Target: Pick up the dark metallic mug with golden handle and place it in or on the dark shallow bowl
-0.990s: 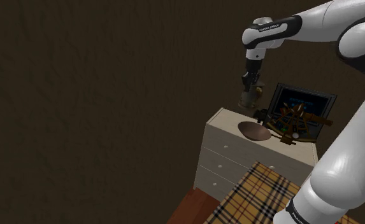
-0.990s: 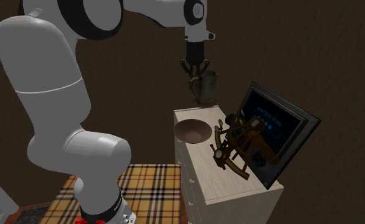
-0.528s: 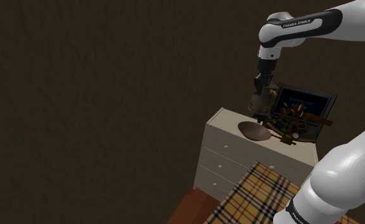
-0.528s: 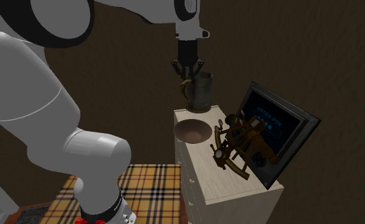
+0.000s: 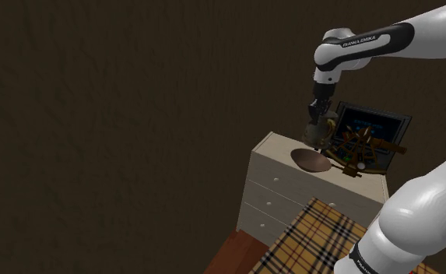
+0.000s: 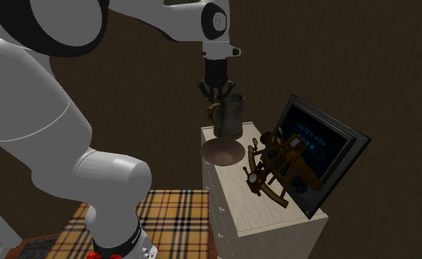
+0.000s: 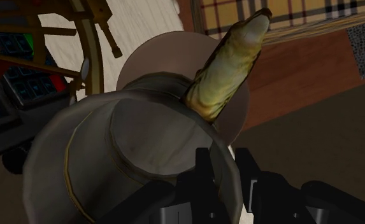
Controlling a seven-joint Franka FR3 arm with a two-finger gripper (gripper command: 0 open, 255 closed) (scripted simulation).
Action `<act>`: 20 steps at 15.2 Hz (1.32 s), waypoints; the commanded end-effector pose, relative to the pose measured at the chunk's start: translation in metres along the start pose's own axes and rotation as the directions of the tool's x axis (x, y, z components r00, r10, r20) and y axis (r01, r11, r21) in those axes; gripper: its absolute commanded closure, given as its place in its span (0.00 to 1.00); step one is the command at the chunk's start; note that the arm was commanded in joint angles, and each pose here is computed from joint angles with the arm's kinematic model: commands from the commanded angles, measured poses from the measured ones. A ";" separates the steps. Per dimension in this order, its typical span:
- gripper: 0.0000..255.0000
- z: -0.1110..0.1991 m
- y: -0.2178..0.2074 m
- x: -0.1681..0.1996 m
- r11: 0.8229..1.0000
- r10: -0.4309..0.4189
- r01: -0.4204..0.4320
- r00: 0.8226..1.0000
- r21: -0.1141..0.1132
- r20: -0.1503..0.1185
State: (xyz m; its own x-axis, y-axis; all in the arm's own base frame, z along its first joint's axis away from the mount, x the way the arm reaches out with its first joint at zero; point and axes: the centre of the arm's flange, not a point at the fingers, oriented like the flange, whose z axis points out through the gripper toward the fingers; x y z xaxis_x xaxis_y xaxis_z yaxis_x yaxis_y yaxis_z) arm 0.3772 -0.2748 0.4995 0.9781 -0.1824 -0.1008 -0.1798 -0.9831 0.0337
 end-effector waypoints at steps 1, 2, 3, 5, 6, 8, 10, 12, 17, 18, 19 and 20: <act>1.00 0.011 0.000 0.000 1.000 0.000 0.000 1.000 -0.001 -0.001; 1.00 0.016 0.000 0.001 1.000 0.000 0.000 1.000 -0.001 -0.001; 1.00 0.021 0.000 0.001 1.000 0.000 0.000 1.000 -0.001 -0.001; 1.00 0.032 -0.001 0.002 1.000 0.000 0.000 1.000 -0.001 -0.001; 1.00 0.037 -0.001 0.003 1.000 0.000 0.000 1.000 -0.001 -0.001; 1.00 0.047 -0.001 0.004 1.000 0.000 0.000 1.000 -0.001 -0.001; 1.00 0.058 -0.002 0.005 1.000 0.000 0.000 1.000 -0.001 -0.001; 1.00 0.068 -0.002 0.006 1.000 0.000 0.000 1.000 -0.001 -0.001; 1.00 0.076 -0.002 0.007 1.000 0.000 0.000 1.000 -0.001 -0.001; 1.00 0.076 -0.002 0.007 1.000 0.000 0.000 1.000 -0.001 -0.001; 1.00 0.076 -0.002 0.007 1.000 0.000 0.000 1.000 -0.001 -0.001; 1.00 0.076 -0.002 0.007 1.000 0.000 0.000 1.000 -0.001 -0.001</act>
State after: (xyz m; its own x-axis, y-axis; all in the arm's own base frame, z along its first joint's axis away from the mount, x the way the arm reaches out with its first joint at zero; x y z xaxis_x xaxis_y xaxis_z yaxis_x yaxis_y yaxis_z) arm 0.3764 -0.2749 0.4230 0.9781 -0.1823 -0.1004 -0.1797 -0.9831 0.0338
